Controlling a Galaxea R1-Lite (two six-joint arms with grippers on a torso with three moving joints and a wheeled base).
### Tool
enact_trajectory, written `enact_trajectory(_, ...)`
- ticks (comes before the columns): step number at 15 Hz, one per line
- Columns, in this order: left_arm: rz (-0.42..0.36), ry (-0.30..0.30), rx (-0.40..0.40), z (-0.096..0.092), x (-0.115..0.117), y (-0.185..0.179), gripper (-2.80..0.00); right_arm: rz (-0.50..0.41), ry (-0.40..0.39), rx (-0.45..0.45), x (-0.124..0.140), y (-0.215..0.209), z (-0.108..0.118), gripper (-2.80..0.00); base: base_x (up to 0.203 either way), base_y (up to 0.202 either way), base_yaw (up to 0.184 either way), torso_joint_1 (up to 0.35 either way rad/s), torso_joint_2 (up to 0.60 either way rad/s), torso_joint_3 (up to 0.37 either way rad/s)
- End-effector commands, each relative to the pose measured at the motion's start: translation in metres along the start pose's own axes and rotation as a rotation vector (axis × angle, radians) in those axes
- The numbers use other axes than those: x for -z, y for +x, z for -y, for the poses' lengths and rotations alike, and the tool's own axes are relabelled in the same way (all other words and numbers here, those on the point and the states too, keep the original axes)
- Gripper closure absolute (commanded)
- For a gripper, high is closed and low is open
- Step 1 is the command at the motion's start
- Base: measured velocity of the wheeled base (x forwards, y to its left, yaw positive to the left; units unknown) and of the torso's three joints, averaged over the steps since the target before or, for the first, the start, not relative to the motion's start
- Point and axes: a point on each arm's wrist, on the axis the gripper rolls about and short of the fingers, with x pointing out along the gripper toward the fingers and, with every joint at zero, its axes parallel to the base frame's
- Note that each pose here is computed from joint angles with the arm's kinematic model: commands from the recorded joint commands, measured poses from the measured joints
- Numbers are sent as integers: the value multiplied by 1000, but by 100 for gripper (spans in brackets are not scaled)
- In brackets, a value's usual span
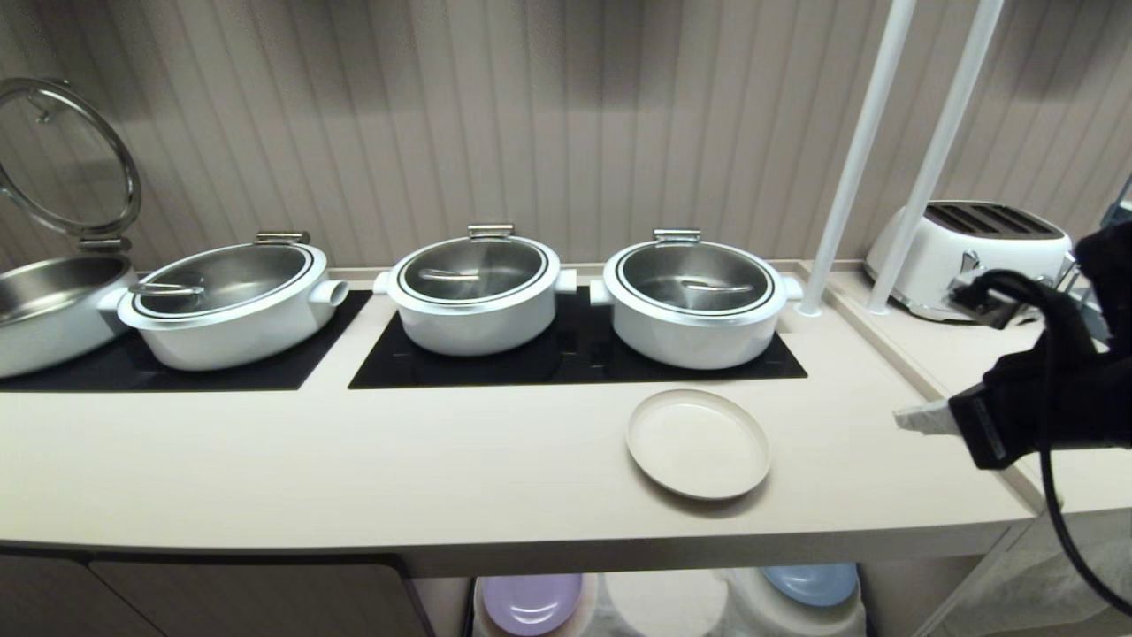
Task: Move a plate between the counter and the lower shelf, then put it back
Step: Pick up the plate
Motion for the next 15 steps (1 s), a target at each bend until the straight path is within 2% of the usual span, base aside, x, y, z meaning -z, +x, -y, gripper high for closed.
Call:
enact_trajectory(1,0,-1,-1,0,0,0,0,-216,44,-74,0,42,3,0,0,0,0,0,0,0)
enact_trajectory(5,0,-1,-2,0,0,0,0,-408,90,-108,-6,64,5,0,0,0,0,0,0,0)
enact_trajectory(7,0,-1,-1,0,0,0,0,-462,106,-110,-12,77,9,0,0,0,0,0,0,0)
enact_trajectory(11,0,-1,-1,0,0,0,0,-443,124,-91,-29,98,18,0,0,0,0,0,0,0)
enact_trajectory(15,0,-1,-1,0,0,0,0,-413,184,-74,-51,131,25,0,0,0,0,0,0,0)
